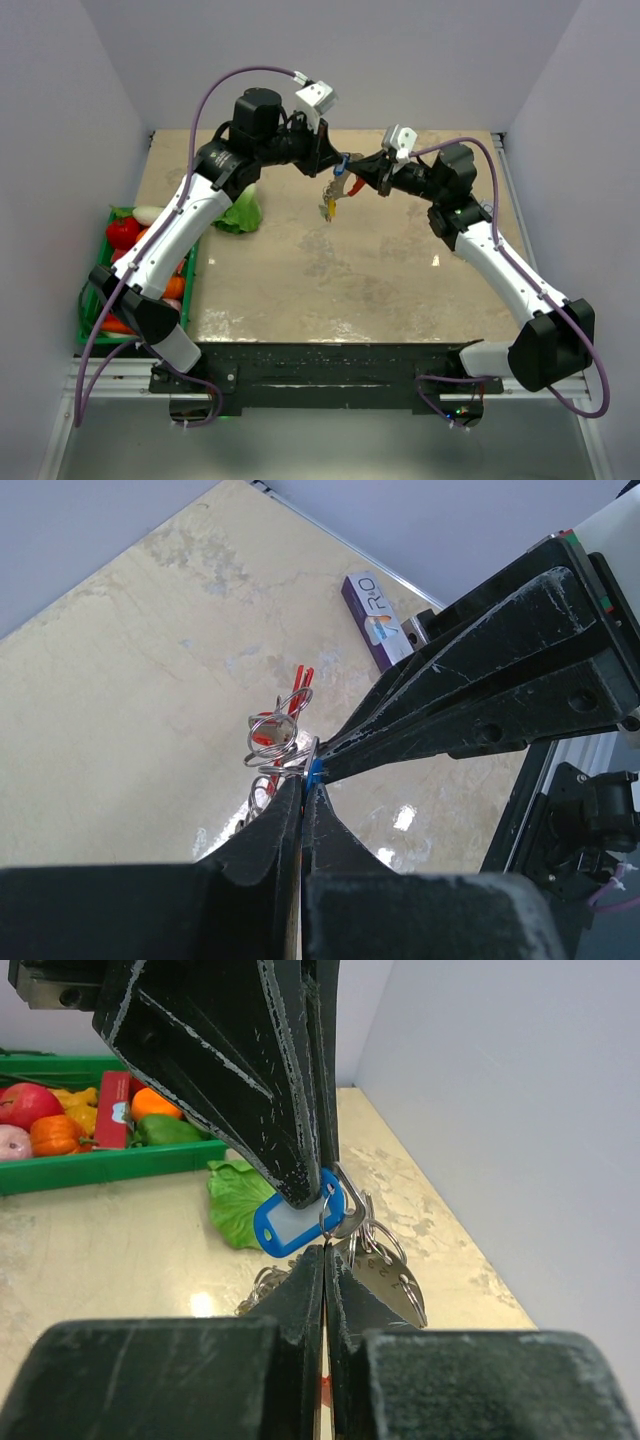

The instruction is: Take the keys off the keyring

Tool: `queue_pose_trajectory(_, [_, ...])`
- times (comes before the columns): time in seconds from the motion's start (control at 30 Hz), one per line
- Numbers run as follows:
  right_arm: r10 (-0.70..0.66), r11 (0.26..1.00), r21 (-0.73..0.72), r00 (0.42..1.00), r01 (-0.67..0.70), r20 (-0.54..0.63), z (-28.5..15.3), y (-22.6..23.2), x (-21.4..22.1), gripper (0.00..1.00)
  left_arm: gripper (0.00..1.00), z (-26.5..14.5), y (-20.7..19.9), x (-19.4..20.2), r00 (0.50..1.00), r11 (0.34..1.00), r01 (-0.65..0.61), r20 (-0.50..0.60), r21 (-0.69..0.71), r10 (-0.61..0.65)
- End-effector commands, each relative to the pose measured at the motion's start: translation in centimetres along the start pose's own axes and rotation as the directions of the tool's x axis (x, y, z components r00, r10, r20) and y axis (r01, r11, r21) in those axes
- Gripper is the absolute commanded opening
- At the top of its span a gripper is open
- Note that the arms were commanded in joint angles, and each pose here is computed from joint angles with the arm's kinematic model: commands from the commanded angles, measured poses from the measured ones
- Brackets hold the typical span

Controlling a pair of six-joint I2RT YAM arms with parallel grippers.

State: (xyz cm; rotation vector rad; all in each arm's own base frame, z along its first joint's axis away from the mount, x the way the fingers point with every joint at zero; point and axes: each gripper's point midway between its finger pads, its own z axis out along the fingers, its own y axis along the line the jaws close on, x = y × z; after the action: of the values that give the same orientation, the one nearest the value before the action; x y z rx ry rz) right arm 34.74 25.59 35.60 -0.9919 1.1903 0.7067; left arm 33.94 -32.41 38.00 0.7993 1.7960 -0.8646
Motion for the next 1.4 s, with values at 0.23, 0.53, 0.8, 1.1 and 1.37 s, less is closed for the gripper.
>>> queue_pose_trajectory(0.23, [-0.071,0.997,0.01,0.996,0.07,0.049,-1.0,0.1,-3.2,0.0,0.0,-2.7,0.5,-3.0,0.988,0.989,-0.121,0.082,-0.088,0.129])
queue_pose_trajectory(0.53, [-0.066,0.998,-0.007,0.996,0.067,0.065,-1.5,0.5,-3.6,0.0,0.0,-2.7,1.5,-2.8,0.987,0.982,-0.137,0.068,-0.132,0.147])
queue_pose_trajectory(0.8, [-0.04,0.989,-0.142,0.995,0.052,0.09,-1.5,3.0,-4.0,0.0,0.0,-2.7,1.5,-3.0,0.987,0.982,-0.134,0.072,-0.132,0.144])
queue_pose_trajectory(1.1, [-0.016,0.966,-0.255,0.997,0.035,0.073,0.1,5.6,-2.8,0.25,0.0,-2.7,1.0,-2.9,0.989,0.987,-0.12,0.078,-0.109,0.129])
queue_pose_trajectory(1.37, [-0.011,0.988,-0.152,0.999,0.015,0.033,1.7,3.7,-1.3,0.31,0.0,-2.7,0.7,-2.9,0.989,0.989,-0.113,0.081,-0.092,0.12])
